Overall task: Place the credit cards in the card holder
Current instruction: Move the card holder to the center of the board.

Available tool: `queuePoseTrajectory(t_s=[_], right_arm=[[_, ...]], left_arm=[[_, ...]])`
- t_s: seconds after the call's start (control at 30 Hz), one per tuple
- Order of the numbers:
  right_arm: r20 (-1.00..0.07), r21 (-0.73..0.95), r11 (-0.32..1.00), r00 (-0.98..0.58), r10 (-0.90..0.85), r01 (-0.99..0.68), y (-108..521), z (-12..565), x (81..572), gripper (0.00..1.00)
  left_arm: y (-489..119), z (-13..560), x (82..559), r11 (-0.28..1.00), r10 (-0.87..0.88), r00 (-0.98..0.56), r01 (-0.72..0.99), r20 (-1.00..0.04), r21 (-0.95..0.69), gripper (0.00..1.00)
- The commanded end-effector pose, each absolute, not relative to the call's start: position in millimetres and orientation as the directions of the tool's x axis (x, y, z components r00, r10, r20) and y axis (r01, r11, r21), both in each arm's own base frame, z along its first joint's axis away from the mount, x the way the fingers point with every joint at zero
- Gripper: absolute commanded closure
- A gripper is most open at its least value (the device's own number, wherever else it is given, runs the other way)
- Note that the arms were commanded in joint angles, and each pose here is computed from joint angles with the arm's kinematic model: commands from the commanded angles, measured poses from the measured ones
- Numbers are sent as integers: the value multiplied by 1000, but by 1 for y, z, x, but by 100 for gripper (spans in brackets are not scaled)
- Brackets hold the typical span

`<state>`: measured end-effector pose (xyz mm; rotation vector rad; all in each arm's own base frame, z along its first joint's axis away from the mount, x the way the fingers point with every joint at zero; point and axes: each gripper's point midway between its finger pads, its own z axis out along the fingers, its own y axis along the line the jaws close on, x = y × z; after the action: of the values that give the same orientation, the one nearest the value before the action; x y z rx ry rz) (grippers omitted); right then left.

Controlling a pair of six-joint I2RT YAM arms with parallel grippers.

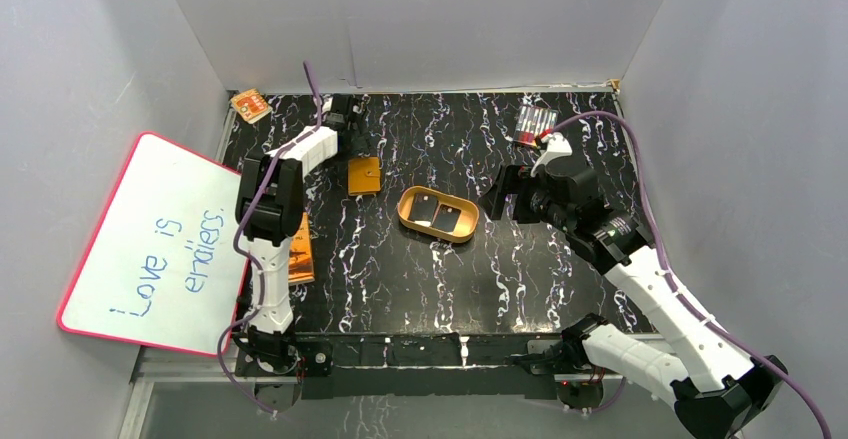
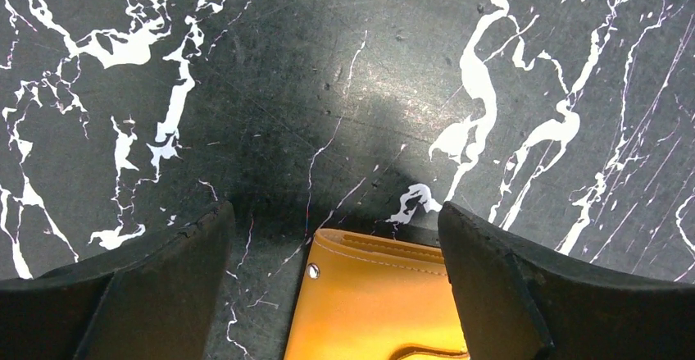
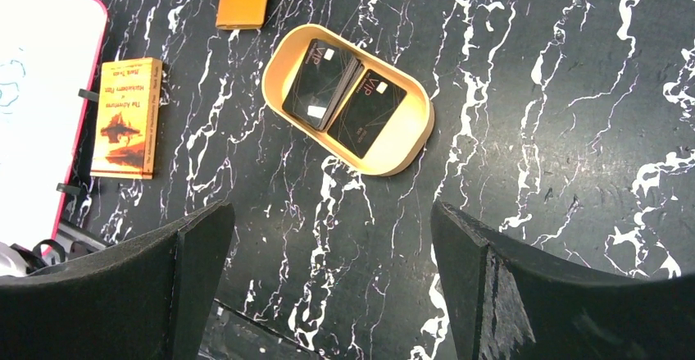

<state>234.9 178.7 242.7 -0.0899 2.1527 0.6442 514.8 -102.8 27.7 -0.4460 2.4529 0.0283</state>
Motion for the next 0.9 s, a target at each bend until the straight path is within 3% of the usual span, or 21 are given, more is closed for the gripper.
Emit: queuePoseTrajectory(t_s=[0.0, 0.43, 0.87], right_arm=[[-778, 427, 858, -600, 187, -286, 178, 254, 237, 2], [-759, 440, 850, -626, 180, -289, 181, 237, 232, 1], [-681, 543, 747, -722, 124, -384, 213, 206, 209, 6]], left_arm=[[-107, 19, 503, 945, -309, -771, -316, -557, -86, 11], [-131, 18, 409, 942, -334, -815, -269, -473, -201, 19], [-159, 34, 304, 923, -340, -844, -215, -414, -320, 24]])
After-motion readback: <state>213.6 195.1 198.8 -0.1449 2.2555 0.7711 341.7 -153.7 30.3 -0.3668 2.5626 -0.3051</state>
